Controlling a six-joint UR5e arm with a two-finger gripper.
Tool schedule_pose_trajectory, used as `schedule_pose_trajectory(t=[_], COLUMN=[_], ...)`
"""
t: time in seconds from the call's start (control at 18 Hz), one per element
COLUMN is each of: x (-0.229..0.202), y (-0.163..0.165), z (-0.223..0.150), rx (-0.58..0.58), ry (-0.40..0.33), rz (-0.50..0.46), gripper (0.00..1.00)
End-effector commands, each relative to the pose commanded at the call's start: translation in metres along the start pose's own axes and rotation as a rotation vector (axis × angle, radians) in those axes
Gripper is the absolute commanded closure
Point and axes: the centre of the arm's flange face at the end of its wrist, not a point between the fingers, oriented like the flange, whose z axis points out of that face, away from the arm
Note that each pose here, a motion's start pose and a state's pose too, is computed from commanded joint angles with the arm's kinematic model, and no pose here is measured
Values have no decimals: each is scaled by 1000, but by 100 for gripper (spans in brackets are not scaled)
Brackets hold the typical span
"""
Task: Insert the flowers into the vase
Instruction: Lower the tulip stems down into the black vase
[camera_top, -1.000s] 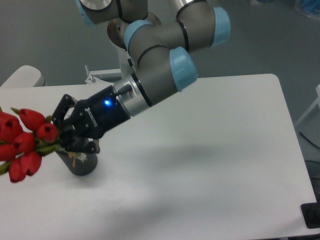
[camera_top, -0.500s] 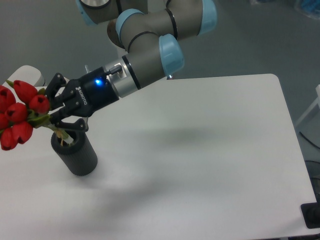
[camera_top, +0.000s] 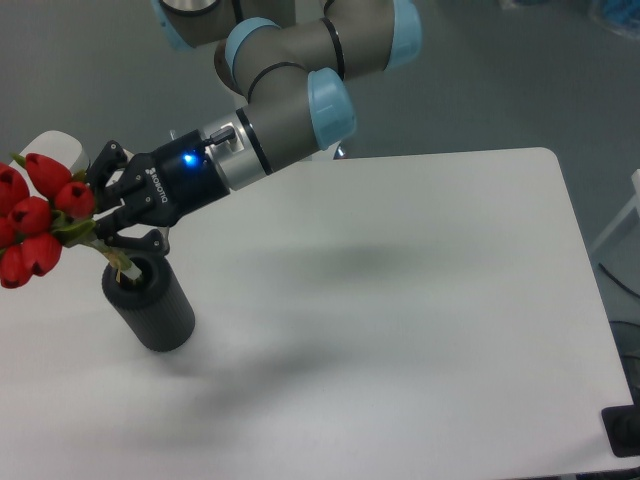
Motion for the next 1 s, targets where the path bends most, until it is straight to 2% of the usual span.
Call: schedule_pose_trajectory(t=[0.28, 0.61, 1.0], x=[5, -4, -1], y=[39, 58, 87], z=[10, 13, 14], rx=[-7, -12, -16], ry=[3, 9, 13], rz=[58, 109, 123], gripper=[100, 99, 97])
